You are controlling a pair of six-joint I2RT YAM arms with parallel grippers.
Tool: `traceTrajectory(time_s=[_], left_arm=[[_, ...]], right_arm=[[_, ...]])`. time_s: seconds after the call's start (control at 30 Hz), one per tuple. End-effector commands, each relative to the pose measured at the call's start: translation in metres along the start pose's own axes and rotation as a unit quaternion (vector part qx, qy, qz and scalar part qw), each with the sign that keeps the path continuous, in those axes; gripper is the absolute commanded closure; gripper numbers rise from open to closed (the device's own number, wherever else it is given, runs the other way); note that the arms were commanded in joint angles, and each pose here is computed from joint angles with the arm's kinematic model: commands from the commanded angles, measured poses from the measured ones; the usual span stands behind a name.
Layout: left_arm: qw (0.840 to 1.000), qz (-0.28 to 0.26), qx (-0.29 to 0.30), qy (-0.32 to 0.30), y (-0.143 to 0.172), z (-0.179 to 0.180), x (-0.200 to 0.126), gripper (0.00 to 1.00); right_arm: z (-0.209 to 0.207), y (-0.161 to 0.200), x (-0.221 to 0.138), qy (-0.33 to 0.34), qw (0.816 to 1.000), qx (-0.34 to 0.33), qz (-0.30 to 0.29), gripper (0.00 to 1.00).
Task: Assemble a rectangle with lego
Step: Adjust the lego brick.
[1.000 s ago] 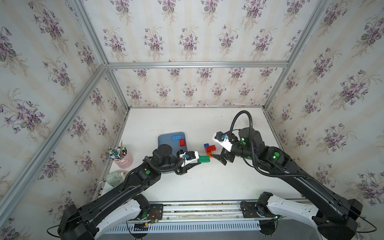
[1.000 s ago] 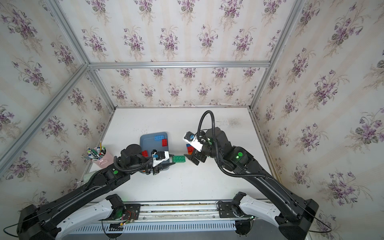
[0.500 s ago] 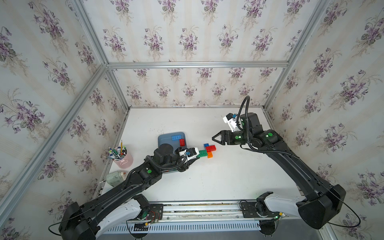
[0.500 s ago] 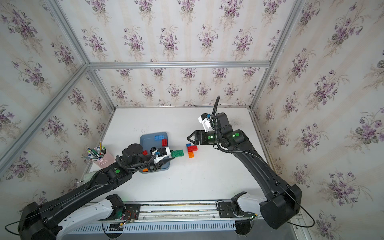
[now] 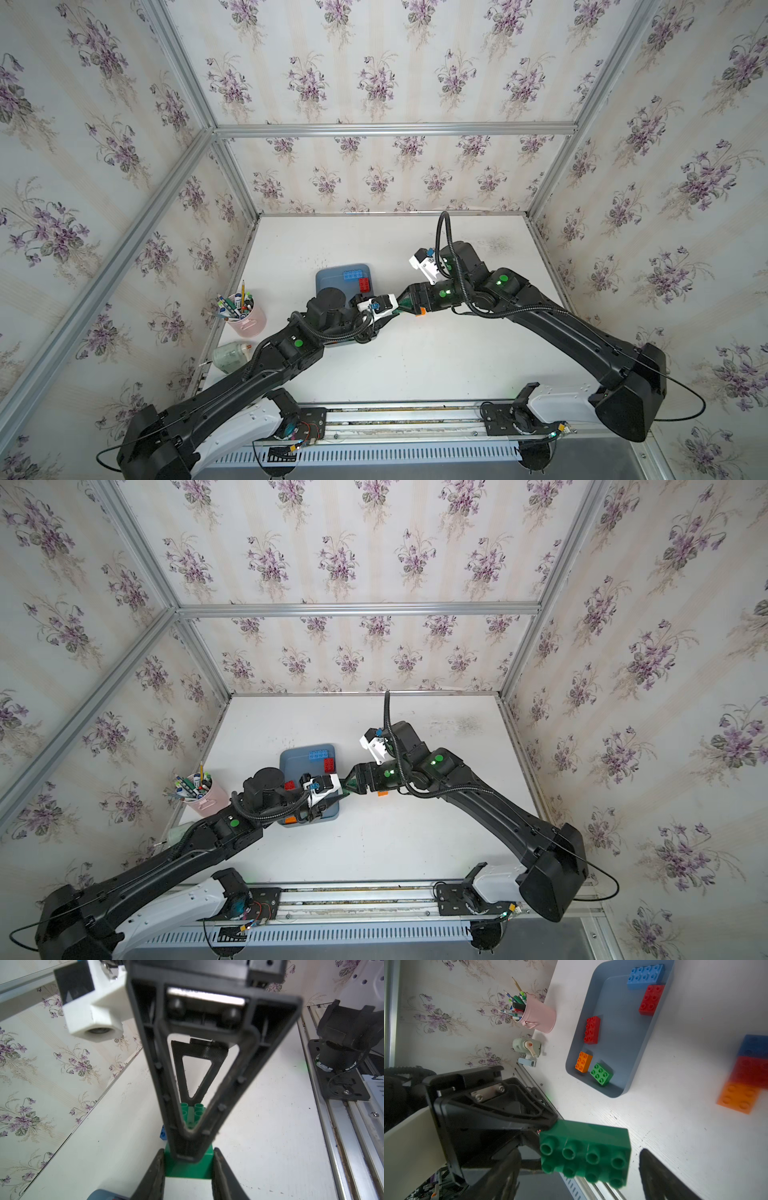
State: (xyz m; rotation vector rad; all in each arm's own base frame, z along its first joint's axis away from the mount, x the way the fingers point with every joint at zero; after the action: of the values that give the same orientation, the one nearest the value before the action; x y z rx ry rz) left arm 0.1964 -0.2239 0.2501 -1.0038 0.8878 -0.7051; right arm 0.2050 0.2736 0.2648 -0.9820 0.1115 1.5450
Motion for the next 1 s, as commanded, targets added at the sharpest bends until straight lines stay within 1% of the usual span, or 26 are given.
traceTrajectory(time_s=[0.0, 0.1, 0.23, 0.4, 0.5, 0.57, 0.6, 0.63, 0.67, 0.7, 0.73, 0.77, 0.87, 0.97], left_arm=[[1.000, -0.015, 0.004, -0.007, -0.005, 0.002, 0.000, 0.76], [1.000, -0.015, 0.004, -0.008, -0.005, 0.002, 0.000, 0.76], [1.000, -0.015, 0.004, -0.008, -0.005, 0.002, 0.000, 0.75], [1.000, -0.014, 0.005, -0.009, -0.005, 0.003, 0.000, 0.75], [1.000, -0.014, 0.004, -0.009, -0.004, 0.002, 0.000, 0.75], [1.000, -0.013, 0.004, -0.011, -0.004, 0.003, 0.000, 0.75], [1.000, -0.014, 0.004, -0.011, -0.005, 0.003, 0.000, 0.74], [1.000, -0.014, 0.003, -0.014, -0.004, 0.003, -0.001, 0.71], [1.000, -0.015, 0.001, -0.018, -0.005, 0.004, -0.001, 0.61], [1.000, -0.017, -0.001, -0.019, -0.006, 0.004, -0.003, 0.49], [0.999, -0.014, -0.002, -0.034, -0.006, 0.008, -0.004, 0.40], [0.999, -0.015, -0.002, -0.040, -0.008, 0.009, -0.008, 0.35], [0.999, -0.015, 0.010, -0.043, -0.016, 0.007, -0.021, 0.30], [0.999, -0.020, 0.021, -0.046, -0.023, 0.005, -0.036, 0.27]], right_arm=[[0.007, -0.009, 0.003, -0.002, 1.000, -0.010, -0.015, 0.11], [0.009, -0.008, 0.008, 0.010, 1.000, -0.018, -0.007, 0.15], [0.007, -0.004, 0.016, 0.030, 0.999, -0.021, 0.011, 0.23], [0.003, 0.000, 0.021, 0.058, 0.998, -0.025, 0.023, 0.30], [0.003, 0.000, 0.022, 0.061, 0.998, -0.023, 0.022, 0.43], [0.004, -0.002, 0.021, 0.063, 0.998, -0.025, 0.018, 0.56], [0.003, -0.003, 0.021, 0.066, 0.997, -0.025, 0.014, 0.60], [0.003, -0.004, 0.020, 0.068, 0.997, -0.026, 0.011, 0.63], [0.004, -0.005, 0.019, 0.072, 0.997, -0.027, 0.007, 0.64], [0.003, -0.006, 0.017, 0.076, 0.997, -0.028, 0.005, 0.64], [0.003, -0.007, 0.015, 0.083, 0.996, -0.031, 0.003, 0.63], [0.000, -0.009, 0.013, 0.099, 0.995, -0.034, 0.000, 0.62], [-0.014, -0.010, 0.006, 0.159, 0.986, -0.041, -0.001, 0.62], [-0.036, -0.007, 0.003, 0.214, 0.976, -0.039, 0.014, 0.62]])
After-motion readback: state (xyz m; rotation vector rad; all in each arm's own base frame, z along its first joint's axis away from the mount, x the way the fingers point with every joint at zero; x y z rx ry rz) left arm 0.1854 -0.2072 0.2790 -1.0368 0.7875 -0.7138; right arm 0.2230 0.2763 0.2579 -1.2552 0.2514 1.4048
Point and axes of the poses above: each gripper's point midway between its finger pads, its own x axis out along the fingers, its own z axis along the line the jaws close on, y = z × x, the point moved 5 cm from there along -x, back along the fingers, and after that the axes turned 3 degrees about -x, right-handed, at the moved point
